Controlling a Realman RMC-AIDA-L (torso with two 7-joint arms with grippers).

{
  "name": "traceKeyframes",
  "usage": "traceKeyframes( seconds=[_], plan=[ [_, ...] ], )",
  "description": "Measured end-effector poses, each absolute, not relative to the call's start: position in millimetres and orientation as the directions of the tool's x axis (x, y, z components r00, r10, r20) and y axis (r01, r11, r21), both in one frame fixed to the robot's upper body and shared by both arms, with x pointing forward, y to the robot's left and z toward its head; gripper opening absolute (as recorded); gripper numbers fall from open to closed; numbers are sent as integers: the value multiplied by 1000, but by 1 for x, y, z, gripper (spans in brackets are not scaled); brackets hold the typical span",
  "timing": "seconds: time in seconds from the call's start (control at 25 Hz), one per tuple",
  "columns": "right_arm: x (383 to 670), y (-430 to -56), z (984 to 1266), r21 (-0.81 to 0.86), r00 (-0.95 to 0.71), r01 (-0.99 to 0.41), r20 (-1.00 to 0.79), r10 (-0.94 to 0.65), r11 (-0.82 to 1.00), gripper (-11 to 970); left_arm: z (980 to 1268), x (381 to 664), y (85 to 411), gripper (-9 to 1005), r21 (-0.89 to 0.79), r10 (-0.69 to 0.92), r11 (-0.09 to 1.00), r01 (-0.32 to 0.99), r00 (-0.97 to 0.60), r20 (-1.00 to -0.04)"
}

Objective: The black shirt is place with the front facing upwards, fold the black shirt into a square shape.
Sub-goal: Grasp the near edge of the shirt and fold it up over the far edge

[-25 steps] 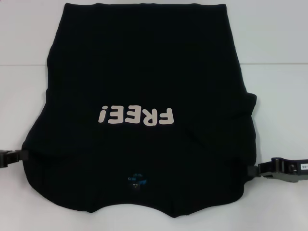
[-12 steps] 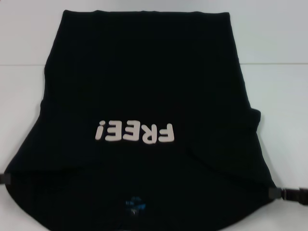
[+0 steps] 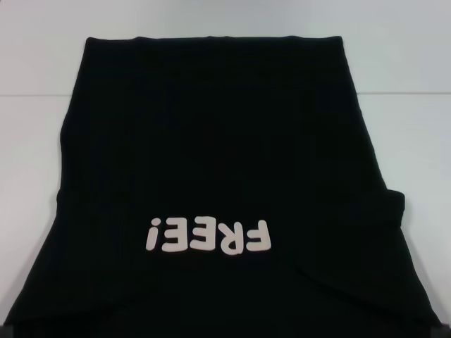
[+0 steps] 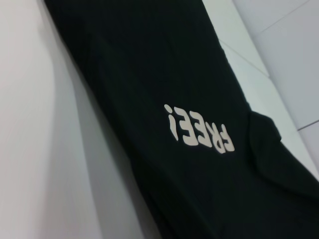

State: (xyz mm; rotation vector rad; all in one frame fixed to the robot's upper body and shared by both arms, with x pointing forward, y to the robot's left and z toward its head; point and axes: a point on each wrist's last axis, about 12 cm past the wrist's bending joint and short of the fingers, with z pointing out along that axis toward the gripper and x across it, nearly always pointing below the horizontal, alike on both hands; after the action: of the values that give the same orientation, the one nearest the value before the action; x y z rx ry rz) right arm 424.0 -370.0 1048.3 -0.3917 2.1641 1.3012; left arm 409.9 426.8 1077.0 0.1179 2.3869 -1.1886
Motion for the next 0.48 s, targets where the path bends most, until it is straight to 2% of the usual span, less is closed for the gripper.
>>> traceKeyframes(
  seconds=[0.12,0.24,0.48],
  plan=[
    [415,-376,1049,710,-789,-516,-612,57,480,40,1073,402,424,15,-752,-151,601,270,-886,-439],
    [416,-380,1053,701,-772,-523,-630,79,485,40,1073,406,422,15,-760,-164,587,279,-878,-449],
    [447,-389,1073,650,-673,-553,-717,180,522,40,1093,462,412,16,-734,-193,572,366,-809,-554]
  ],
)
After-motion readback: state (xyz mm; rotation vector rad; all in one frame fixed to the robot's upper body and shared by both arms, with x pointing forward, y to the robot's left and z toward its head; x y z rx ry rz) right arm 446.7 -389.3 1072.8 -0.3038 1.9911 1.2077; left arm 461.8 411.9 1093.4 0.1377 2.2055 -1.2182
